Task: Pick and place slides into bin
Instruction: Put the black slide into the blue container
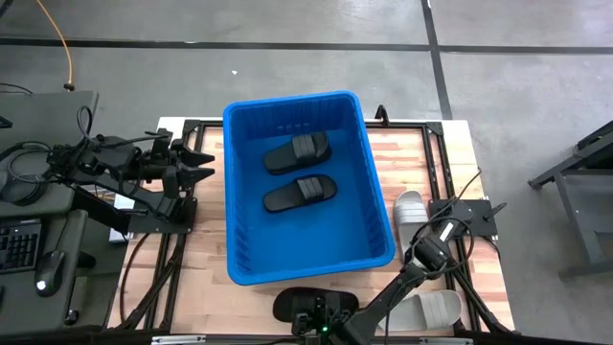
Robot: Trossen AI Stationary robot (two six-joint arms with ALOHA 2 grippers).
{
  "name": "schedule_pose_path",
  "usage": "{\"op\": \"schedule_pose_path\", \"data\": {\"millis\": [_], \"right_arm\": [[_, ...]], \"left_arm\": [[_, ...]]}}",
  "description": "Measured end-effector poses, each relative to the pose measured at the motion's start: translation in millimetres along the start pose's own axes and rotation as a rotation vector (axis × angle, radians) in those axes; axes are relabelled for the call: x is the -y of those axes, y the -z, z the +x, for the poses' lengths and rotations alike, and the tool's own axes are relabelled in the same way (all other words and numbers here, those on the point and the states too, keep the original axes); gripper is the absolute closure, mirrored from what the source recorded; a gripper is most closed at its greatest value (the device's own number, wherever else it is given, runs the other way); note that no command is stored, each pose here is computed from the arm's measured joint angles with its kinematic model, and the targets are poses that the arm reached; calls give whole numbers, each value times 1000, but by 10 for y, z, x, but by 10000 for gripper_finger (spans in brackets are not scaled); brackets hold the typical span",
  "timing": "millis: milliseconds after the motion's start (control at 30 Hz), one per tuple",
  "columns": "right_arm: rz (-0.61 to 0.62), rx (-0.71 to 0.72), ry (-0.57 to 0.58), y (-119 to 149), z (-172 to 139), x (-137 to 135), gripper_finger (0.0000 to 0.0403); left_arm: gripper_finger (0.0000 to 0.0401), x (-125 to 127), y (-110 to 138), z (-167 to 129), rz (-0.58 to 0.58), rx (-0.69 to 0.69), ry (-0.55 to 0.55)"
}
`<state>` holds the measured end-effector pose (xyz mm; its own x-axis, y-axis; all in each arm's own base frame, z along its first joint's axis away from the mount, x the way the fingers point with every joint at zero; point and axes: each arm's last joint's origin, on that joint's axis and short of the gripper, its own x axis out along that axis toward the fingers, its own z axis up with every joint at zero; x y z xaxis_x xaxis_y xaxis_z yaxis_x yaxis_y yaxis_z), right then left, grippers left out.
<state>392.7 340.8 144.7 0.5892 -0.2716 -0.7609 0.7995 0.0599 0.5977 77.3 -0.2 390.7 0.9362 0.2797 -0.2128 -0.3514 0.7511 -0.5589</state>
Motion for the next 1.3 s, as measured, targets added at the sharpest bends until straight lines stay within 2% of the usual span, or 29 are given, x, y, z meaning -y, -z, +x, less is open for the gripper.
{"op": "schedule_pose_path", "data": {"millis": [100,233,300,400,600,733,900,1033,1167,1300], "right_arm": [[26,0,-42,31,63,26,228],[61,0,-70,46,99,22,357],[71,-15,-56,37,113,15,386],[88,-36,-60,36,123,-12,393],[110,-40,-163,33,31,-141,401],[82,-59,-234,-40,-257,-373,402],[-8,-129,-262,-75,-490,-582,402],[-25,-187,-355,-165,-747,-750,402],[-60,-214,-450,-296,-1049,-925,402],[-88,-158,-547,-489,-1319,-1083,402]], "left_arm": [[91,3,4,10,1,-3,-3],[91,2,2,7,-1,-1,-3],[91,2,4,9,0,-2,-4],[91,2,3,8,0,-1,-4],[91,24,-20,7,-15,16,23],[91,62,-58,-1,-40,40,78],[91,77,-72,-3,-44,49,98],[91,85,-74,-4,-49,43,115],[91,121,-91,-10,-61,29,187],[91,170,-102,-22,-97,-19,302]]}}
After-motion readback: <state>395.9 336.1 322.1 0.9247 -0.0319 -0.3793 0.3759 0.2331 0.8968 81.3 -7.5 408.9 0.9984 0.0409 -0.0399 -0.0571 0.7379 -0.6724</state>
